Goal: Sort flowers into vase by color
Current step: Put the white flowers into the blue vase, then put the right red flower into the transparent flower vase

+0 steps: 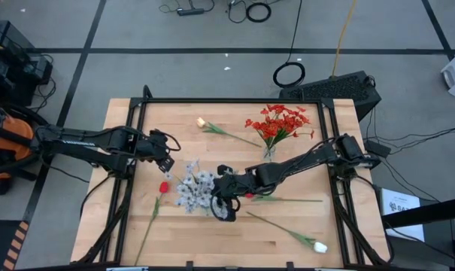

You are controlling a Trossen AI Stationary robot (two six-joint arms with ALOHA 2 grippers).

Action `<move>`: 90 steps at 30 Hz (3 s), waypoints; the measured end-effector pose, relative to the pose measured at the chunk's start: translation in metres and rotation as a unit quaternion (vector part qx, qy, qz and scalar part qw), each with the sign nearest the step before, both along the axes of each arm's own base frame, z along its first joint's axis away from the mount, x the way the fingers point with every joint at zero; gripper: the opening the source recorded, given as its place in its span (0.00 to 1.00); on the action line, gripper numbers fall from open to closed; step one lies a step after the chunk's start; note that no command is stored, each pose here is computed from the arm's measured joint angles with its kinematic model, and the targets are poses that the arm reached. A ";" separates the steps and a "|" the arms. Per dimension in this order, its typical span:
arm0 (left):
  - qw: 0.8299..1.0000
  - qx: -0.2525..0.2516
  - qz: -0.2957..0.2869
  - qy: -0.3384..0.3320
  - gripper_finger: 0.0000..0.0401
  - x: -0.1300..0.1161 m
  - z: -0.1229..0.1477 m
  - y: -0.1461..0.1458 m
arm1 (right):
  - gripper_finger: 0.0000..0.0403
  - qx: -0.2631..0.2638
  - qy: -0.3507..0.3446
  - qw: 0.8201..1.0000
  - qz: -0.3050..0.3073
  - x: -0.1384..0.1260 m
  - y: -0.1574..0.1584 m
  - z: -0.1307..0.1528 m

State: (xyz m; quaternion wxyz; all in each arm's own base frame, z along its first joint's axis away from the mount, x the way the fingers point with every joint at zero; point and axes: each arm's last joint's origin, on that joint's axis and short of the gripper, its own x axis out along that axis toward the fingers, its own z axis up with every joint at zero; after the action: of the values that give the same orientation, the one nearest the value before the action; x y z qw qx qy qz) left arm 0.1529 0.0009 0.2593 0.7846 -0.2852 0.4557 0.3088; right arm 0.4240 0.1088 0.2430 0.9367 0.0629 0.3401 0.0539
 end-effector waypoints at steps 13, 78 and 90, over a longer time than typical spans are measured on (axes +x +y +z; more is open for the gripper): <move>1.000 -0.001 0.000 -0.006 0.35 0.001 0.000 0.000 | 0.36 0.008 0.059 0.998 -0.018 -0.018 -0.004 0.010; 0.990 -0.108 0.066 0.054 0.35 -0.037 -0.024 -0.075 | 0.01 0.182 0.353 0.895 -0.203 -0.218 -0.002 -0.033; 0.987 -0.107 0.092 0.078 0.35 -0.036 -0.038 -0.105 | 0.04 0.088 0.278 0.944 -0.153 -0.208 -0.008 -0.040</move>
State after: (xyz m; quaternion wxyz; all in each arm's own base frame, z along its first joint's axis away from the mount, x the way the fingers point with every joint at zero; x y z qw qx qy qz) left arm 0.1172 -0.1038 0.2208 0.6801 -0.3831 0.5177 0.3502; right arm 0.2161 0.1012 0.2032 0.7927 0.2094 0.5669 -0.0802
